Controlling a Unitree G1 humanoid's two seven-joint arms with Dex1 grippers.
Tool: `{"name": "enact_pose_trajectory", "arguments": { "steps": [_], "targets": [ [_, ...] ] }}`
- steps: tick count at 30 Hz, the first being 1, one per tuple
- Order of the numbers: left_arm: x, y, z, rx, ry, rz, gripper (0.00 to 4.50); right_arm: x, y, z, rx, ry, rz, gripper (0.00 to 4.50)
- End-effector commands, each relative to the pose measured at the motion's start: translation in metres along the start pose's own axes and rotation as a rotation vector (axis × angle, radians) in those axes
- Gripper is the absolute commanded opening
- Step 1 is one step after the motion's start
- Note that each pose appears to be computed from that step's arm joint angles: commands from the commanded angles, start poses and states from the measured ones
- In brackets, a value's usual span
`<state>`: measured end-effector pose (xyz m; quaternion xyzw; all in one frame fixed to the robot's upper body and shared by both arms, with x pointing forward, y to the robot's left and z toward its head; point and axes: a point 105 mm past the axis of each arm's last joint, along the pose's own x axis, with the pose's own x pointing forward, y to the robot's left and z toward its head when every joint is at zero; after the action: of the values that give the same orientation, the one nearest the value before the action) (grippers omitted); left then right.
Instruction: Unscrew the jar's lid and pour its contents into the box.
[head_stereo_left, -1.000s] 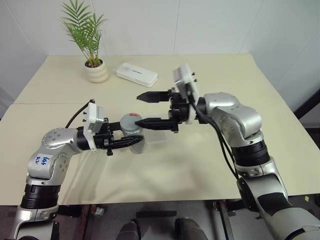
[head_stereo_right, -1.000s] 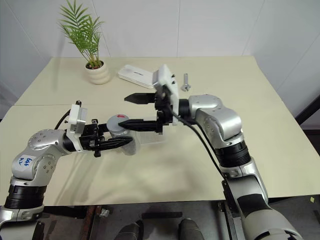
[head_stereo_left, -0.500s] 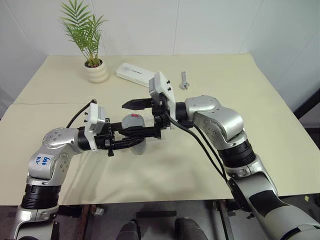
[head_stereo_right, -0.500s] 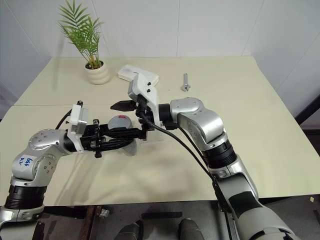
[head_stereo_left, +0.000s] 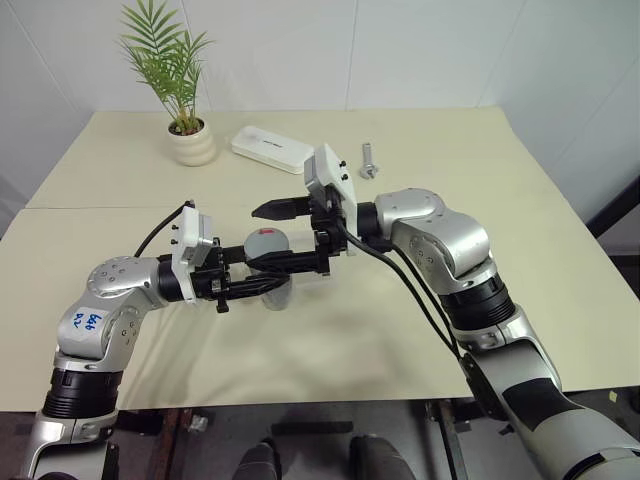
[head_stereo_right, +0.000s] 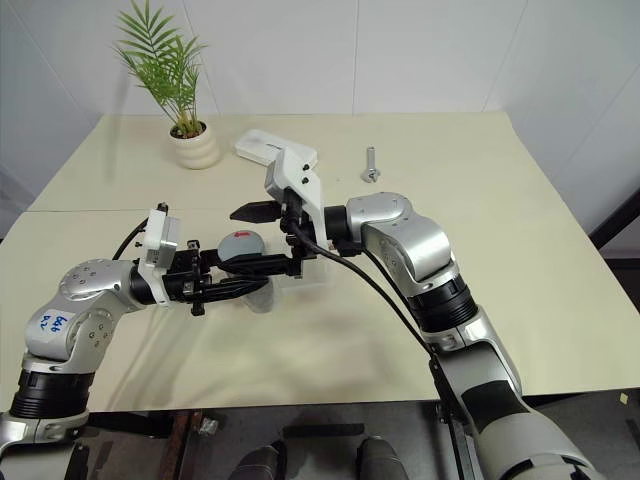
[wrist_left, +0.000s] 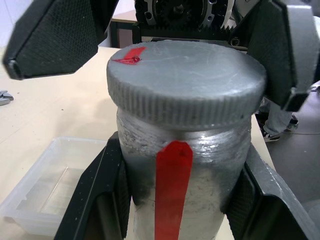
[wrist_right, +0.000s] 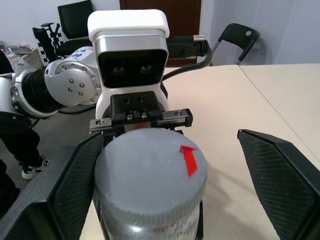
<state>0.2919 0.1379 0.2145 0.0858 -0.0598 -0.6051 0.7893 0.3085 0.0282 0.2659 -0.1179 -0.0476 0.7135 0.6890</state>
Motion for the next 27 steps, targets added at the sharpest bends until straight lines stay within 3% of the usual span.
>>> {"name": "enact_pose_trajectory", "arguments": {
  "steps": [1, 27],
  "targets": [
    [-0.001, -0.005, 0.013, 0.052, -0.017, -0.031, 1.99, -0.017, -0.012, 0.007, -0.021, -0.014, -0.07, 4.48],
    [-0.003, -0.007, 0.011, 0.039, -0.01, -0.03, 1.99, -0.032, -0.012, 0.001, 0.019, -0.014, -0.069, 4.48]
  ]
}}
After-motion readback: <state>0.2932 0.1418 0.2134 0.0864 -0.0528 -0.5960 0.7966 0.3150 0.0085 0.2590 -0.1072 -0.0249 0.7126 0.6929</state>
